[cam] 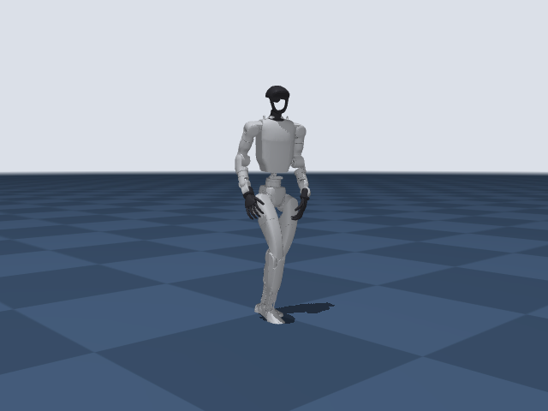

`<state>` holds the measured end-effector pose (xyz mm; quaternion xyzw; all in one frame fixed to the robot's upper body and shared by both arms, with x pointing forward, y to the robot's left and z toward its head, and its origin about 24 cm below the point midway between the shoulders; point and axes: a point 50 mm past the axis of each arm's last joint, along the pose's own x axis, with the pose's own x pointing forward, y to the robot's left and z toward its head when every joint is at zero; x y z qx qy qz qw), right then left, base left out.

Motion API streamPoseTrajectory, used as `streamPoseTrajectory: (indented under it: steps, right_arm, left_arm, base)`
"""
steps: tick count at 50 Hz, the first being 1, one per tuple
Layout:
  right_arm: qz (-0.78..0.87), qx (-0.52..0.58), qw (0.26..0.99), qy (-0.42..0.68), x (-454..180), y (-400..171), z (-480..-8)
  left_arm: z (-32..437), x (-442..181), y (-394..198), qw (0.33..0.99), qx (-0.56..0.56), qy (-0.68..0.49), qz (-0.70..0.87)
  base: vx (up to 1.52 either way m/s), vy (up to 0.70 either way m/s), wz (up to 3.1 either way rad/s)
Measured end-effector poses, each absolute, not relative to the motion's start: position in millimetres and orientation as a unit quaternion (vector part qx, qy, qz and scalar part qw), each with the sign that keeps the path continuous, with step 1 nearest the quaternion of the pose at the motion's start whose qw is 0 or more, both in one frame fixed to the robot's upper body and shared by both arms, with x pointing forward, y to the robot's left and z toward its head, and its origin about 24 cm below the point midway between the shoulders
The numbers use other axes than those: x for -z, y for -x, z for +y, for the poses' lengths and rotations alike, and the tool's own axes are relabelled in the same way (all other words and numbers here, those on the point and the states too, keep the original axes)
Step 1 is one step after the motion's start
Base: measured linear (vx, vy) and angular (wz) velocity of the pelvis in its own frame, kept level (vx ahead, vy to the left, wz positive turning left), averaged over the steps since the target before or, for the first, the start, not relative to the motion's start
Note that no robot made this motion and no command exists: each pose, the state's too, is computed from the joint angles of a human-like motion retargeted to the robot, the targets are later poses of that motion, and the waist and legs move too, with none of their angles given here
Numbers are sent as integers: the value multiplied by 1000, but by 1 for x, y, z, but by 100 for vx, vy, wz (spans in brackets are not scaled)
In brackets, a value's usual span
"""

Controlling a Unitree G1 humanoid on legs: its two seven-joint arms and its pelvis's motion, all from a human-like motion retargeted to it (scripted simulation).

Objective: Walk run

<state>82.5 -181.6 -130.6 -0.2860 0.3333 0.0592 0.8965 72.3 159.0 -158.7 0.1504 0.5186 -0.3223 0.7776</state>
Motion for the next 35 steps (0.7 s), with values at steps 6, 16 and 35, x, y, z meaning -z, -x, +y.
streamPoseTrajectory:
  steps: [6, 16, 35]
  right_arm:
    - [301, -74, 886, 345, 125, -93, -182]
    - [325, -92, 894, 295, 127, -96, -179]
    - [469, -186, 828, 247, 151, -46, -188]
  left_arm:
    - [151, 163, -58, 781, 300, -101, 538]
    - [141, 161, -54, 836, 218, -7, 504]
    - [159, 134, -109, 889, 229, -138, 372]
  base:
    - [101, -38, 60]
    - [119, -49, 17]
    - [125, -29, -27]
